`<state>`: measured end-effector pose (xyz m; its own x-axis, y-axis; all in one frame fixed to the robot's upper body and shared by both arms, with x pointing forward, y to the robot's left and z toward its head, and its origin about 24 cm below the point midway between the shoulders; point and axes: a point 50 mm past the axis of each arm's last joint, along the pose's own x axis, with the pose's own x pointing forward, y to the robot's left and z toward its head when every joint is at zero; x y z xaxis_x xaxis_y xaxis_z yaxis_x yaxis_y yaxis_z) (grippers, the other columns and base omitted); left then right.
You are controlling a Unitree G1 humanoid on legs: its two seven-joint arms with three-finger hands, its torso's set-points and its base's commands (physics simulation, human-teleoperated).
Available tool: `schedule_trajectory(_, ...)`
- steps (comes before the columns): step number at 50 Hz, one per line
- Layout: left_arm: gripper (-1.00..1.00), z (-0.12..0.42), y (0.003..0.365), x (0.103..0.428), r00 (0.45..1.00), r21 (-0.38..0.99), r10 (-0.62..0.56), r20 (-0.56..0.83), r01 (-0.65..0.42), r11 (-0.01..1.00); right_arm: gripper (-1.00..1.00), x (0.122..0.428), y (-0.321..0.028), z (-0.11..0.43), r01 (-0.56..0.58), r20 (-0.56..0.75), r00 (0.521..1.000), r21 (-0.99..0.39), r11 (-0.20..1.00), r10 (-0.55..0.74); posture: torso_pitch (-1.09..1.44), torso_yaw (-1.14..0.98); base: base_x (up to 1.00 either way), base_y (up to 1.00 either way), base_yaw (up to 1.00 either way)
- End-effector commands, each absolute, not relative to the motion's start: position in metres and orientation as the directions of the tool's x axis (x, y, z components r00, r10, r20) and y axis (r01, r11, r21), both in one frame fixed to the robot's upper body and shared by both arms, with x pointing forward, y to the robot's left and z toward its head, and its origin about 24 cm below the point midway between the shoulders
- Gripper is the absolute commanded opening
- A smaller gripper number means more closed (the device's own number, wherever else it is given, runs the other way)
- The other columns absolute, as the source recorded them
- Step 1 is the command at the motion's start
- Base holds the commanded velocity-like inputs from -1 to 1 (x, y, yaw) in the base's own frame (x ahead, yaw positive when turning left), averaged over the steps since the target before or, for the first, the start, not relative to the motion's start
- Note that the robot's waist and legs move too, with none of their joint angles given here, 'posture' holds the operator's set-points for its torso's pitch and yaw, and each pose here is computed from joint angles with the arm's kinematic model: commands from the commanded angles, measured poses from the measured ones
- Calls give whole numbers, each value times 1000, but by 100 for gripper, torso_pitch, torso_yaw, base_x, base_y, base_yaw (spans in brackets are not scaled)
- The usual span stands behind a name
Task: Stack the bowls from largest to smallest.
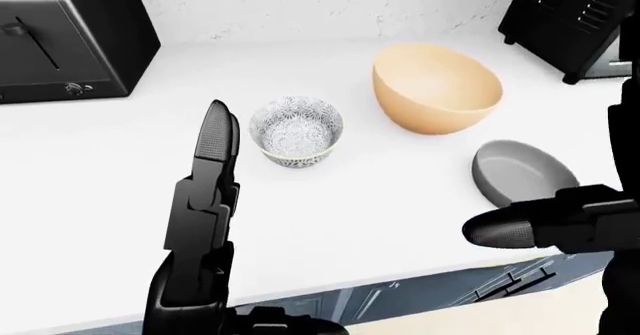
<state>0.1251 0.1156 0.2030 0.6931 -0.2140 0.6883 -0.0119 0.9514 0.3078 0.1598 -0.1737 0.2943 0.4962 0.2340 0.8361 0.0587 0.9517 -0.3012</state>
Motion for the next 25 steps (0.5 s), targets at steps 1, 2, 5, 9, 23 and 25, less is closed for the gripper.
schedule_trajectory(1,100,211,116,119,650,294,-205,731,-30,955,100,159,-171,300,72,852,471,-297,952,230,0,0,0,0,0)
schedule_trajectory(2,100,211,116,119,650,295,-205,732,-31,955,100,159,-169,304,70,855,462,-301,951,236,0,0,0,0,0)
schedule_trajectory(5,100,211,116,119,651,296,-206,731,-30,955,100,159,-168,319,67,866,438,-297,953,239,0,0,0,0,0)
schedule_trajectory(9,100,211,117,120,651,296,-205,731,-31,955,100,160,-159,334,62,877,402,-313,948,263,0,0,0,0,0)
schedule_trajectory(23,100,211,116,119,650,299,-206,731,-33,954,100,184,-139,383,106,865,394,-378,920,310,0,0,0,0,0)
schedule_trajectory(25,100,211,116,119,650,298,-206,732,-34,954,100,190,-135,388,111,851,407,-406,907,331,0,0,0,0,0)
